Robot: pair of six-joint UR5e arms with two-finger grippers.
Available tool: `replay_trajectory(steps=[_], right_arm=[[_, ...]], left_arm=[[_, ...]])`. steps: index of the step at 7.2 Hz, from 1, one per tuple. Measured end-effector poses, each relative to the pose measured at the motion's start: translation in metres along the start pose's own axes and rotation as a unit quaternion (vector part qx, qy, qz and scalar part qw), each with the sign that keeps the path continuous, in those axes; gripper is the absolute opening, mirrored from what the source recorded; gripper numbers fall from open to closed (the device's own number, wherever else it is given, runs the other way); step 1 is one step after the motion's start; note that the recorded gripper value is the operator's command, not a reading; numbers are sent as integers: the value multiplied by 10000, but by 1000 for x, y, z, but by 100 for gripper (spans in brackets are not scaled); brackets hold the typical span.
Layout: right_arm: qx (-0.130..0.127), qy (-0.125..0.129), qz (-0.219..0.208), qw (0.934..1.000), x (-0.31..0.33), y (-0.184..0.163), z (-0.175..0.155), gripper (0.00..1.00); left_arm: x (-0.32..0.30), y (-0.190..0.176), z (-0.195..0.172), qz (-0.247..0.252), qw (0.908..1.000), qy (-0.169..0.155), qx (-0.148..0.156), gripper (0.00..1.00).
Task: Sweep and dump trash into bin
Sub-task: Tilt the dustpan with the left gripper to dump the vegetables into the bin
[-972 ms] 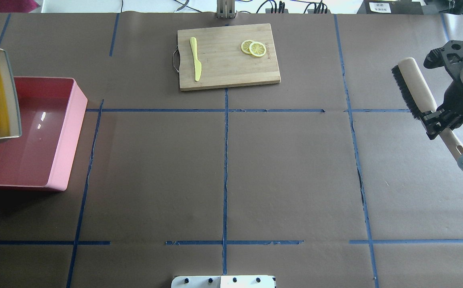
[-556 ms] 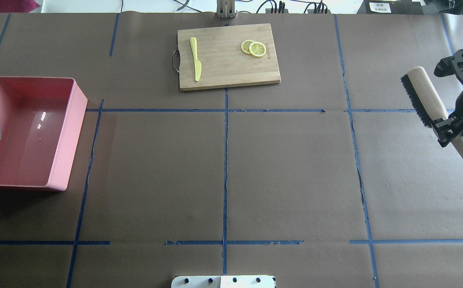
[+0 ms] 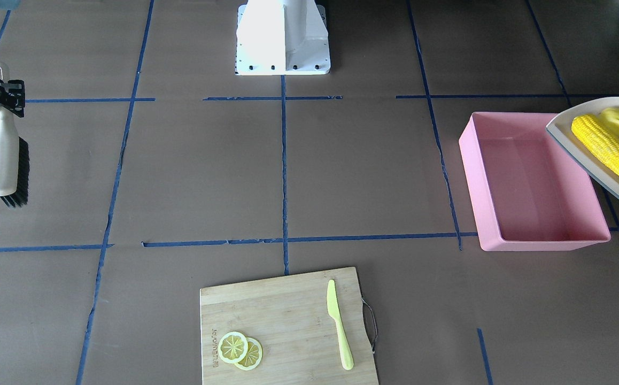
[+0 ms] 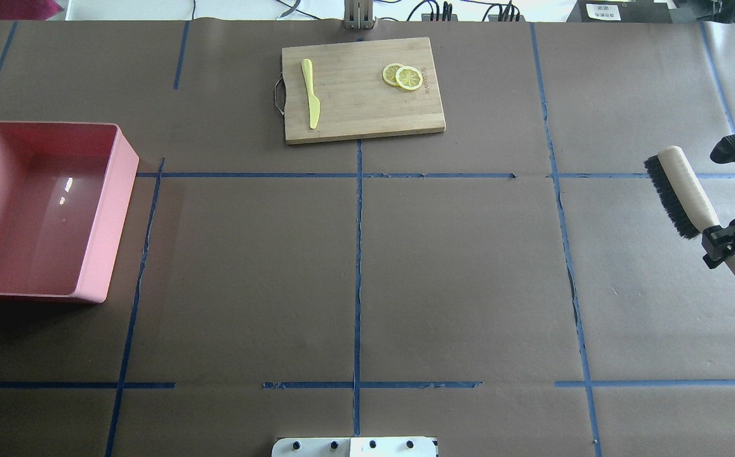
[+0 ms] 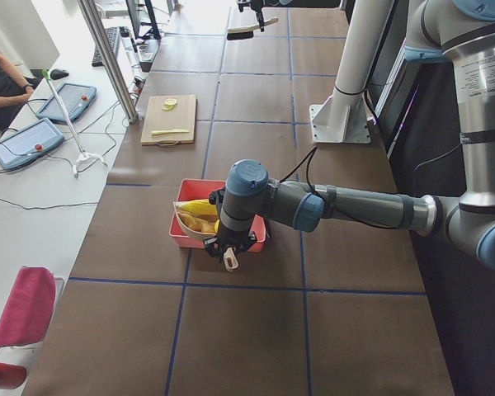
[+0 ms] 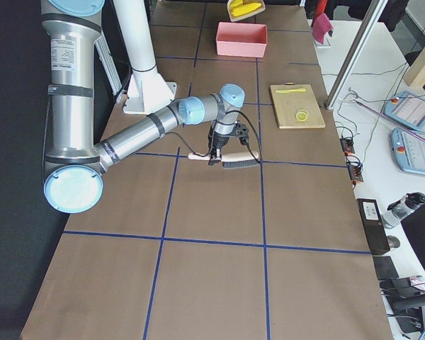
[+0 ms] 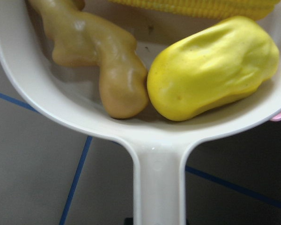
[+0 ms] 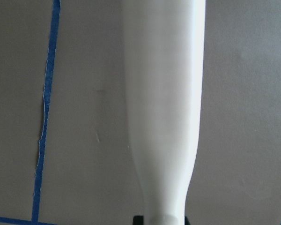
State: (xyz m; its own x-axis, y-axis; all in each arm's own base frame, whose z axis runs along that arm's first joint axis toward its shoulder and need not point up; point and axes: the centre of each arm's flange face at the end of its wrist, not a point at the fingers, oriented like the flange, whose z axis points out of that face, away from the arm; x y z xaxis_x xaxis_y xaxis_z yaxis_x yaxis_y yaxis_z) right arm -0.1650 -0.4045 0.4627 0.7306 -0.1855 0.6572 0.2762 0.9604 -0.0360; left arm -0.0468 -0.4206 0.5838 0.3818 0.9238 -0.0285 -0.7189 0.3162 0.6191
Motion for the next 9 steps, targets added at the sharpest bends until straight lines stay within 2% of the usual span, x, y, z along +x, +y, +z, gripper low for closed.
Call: replay_trajectory(steps=[2, 4, 7, 9], right_arm=[[-84, -147, 25, 9999, 9, 4, 13, 1], [-106, -182, 36, 9998, 11, 5, 15, 1], [-104, -175, 45, 9998, 11, 3, 16, 1], [-128, -137, 86, 9998, 16, -5, 26, 1]], left_arm=[[3, -17, 4, 294, 9989, -151, -319, 0], [6, -36, 0, 529, 9959, -315, -665, 0], [20, -75, -35, 809, 9867, -404, -1348, 0], [25, -86, -51, 882, 9830, -447, -1546, 0]])
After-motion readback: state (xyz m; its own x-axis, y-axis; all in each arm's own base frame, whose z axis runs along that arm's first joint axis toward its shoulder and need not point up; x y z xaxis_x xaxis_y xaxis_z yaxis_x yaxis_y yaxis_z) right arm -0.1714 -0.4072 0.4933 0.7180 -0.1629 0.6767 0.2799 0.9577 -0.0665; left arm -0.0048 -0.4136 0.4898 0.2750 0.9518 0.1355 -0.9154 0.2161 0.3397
